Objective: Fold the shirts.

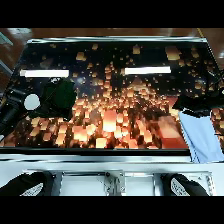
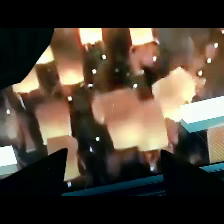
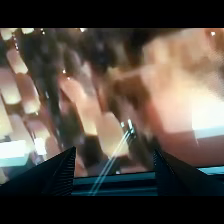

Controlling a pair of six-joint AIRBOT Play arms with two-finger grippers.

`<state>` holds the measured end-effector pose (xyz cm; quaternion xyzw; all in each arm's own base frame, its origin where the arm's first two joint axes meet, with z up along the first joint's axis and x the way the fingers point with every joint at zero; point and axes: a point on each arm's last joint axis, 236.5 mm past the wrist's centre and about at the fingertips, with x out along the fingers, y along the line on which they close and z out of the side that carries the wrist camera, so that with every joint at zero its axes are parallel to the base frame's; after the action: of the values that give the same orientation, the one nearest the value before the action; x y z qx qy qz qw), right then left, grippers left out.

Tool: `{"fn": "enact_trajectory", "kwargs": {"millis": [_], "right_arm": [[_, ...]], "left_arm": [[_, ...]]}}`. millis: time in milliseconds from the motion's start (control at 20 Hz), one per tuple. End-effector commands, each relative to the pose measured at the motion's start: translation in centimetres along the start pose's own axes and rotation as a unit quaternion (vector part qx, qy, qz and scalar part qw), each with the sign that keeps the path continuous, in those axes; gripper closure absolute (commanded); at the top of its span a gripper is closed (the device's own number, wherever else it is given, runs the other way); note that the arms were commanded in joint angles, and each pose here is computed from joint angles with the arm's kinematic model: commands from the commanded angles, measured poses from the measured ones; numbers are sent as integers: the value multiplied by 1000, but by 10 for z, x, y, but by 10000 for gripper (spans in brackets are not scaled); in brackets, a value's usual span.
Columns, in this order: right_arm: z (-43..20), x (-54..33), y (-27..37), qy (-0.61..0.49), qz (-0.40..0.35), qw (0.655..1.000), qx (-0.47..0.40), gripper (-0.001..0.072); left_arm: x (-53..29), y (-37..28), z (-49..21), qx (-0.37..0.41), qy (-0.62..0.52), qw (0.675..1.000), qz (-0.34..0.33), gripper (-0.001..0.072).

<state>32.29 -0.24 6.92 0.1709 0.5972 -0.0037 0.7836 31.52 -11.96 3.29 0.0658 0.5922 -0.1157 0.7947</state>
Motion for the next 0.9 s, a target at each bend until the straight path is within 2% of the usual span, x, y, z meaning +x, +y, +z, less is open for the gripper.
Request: {"fn": "enact_trajectory", "kwargs": {"millis": [0,850], "right_arm": [[0,0,0,0,0,1000,0,113],[8,0,1,-16,1,1000,0,113]], "left_arm": [[0,0,0,0,0,1000,0,5],[2,-1,7,0,-12,1000,-1,5]]}}
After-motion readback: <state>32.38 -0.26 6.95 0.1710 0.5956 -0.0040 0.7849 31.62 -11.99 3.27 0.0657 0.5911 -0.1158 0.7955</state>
